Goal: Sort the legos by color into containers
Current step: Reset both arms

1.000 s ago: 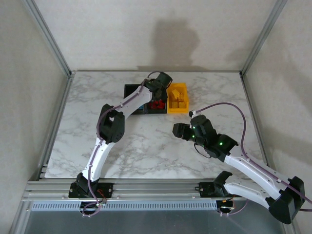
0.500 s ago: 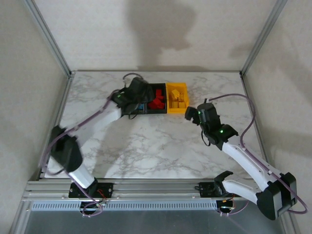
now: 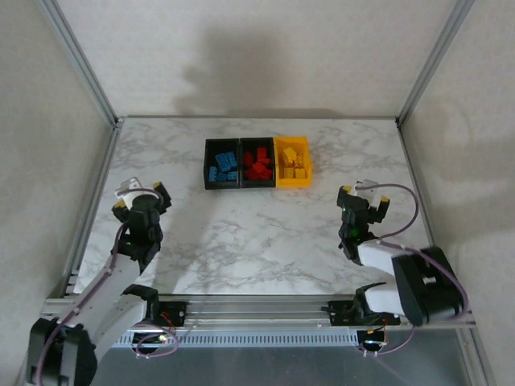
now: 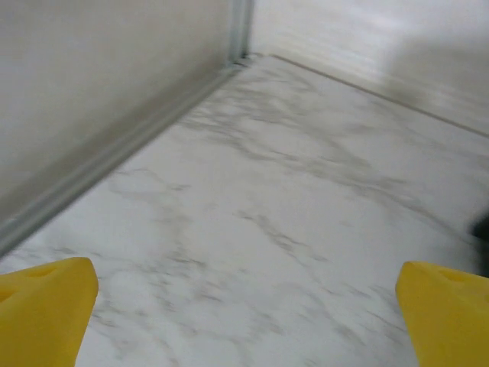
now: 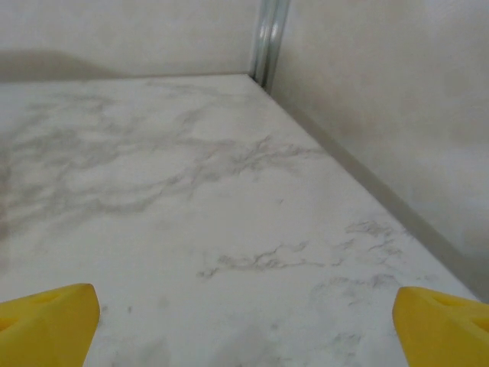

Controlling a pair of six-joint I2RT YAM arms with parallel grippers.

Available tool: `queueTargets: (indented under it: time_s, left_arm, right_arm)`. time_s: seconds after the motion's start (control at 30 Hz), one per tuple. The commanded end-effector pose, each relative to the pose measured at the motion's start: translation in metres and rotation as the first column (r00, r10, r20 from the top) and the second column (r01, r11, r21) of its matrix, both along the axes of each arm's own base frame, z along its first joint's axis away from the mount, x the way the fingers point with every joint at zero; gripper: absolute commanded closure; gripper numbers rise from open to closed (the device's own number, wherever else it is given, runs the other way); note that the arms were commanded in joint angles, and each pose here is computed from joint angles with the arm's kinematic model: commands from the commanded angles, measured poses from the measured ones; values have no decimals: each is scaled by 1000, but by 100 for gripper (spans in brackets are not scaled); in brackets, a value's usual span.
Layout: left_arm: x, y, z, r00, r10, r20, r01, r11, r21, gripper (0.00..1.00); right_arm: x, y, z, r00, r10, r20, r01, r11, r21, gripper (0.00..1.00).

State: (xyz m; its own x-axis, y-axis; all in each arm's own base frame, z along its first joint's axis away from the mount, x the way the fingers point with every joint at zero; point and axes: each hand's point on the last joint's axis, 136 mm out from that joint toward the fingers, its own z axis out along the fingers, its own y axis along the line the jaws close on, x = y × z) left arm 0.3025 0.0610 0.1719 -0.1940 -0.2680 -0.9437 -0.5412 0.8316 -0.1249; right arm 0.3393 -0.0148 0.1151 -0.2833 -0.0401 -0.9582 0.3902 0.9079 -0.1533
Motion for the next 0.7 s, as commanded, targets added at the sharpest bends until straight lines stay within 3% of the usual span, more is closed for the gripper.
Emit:
queueTargets:
  time_s: [0.0, 0.13, 0.23, 0.3, 0.47, 0.67]
  left_arm:
    - [17, 22, 6, 996, 22, 90, -23, 1000, 6, 0]
    - [30, 28, -19, 997, 17, 80, -19, 1000, 19, 0]
    - [36, 14, -17, 976, -35, 216, 38, 999, -13, 0]
    - [42, 6, -23, 970, -43, 239, 48, 999, -18, 0]
    - [55, -26, -29, 955, -176, 238, 151, 981, 121, 0]
    - [56, -23, -37, 962, -165, 216, 145, 984, 106, 0]
  right_arm:
    - [14, 6, 41, 971, 60, 230, -51, 998, -48, 1]
    - [27, 2, 19, 982, 89, 164, -91, 996, 1, 1]
    - [23, 7, 23, 952, 221, 212, -239, 969, 62, 1]
    - [18, 13, 20, 918, 310, 248, -336, 939, 71, 1]
    - [29, 9, 10, 936, 293, 194, -316, 944, 100, 1]
    - [33, 10, 9, 935, 302, 185, -324, 940, 108, 1]
